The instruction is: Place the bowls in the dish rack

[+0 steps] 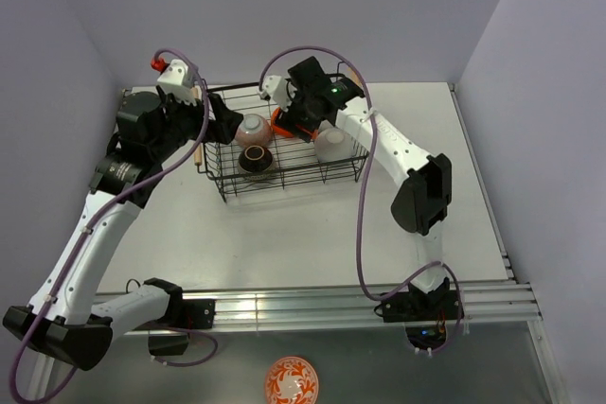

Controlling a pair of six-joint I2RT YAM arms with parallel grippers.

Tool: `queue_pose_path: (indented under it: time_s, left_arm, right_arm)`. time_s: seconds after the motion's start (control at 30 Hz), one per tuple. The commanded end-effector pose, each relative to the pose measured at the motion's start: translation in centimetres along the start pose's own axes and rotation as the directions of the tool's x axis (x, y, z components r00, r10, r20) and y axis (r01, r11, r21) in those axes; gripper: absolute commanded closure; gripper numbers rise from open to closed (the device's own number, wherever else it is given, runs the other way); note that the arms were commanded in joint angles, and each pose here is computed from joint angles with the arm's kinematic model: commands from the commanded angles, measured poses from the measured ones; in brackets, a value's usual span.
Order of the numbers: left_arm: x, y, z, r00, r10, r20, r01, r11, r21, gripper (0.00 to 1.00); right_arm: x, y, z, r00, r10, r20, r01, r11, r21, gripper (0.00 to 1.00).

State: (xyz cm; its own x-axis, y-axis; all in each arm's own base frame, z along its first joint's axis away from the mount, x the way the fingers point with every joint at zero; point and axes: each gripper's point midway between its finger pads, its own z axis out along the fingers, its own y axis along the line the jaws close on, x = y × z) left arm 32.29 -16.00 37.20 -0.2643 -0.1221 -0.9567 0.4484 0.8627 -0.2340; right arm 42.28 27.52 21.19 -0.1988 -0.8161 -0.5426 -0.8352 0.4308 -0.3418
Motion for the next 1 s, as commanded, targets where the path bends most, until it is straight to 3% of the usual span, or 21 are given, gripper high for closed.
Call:
queue_pose_path:
  time_s: [0.0, 0.23, 0.57, 0.97]
  left_arm:
    - [-1.1, -0.6, -0.9, 0.999, -0.024, 0.035, 0.023, 0.999, 0.036, 0.01]
    - [-0.7, 0.2, -1.0, 0.999, -0.03, 0.03, 0.029, 0.999, 0.028, 0.01]
    - [-0.1, 1.0, -0.7, 0.999, -0.05, 0.006, 0.049, 0.998, 0.031, 0.0]
    - [0.4, 2.2, -0.7, 0.998, -0.056, -0.019, 0.057, 0.998, 0.03, 0.01]
  right_arm:
    - [-1.4, -1.9, 0.4, 0.991, -0.132, -0.019, 0.133, 0.986, 0.097, 1.0]
    - [-0.7, -1.5, 2.9, 0.938, -0.339, -0.071, 0.346, 0.93, 0.124, 1.0]
    - [-0.6, -0.8, 5.9, 0.895, -0.429, -0.121, 0.442, 0.891, 0.108, 1.0]
    - [0.5, -0.8, 8.5, 0.879, -0.446, -0.168, 0.466, 0.878, 0.11, 1.0]
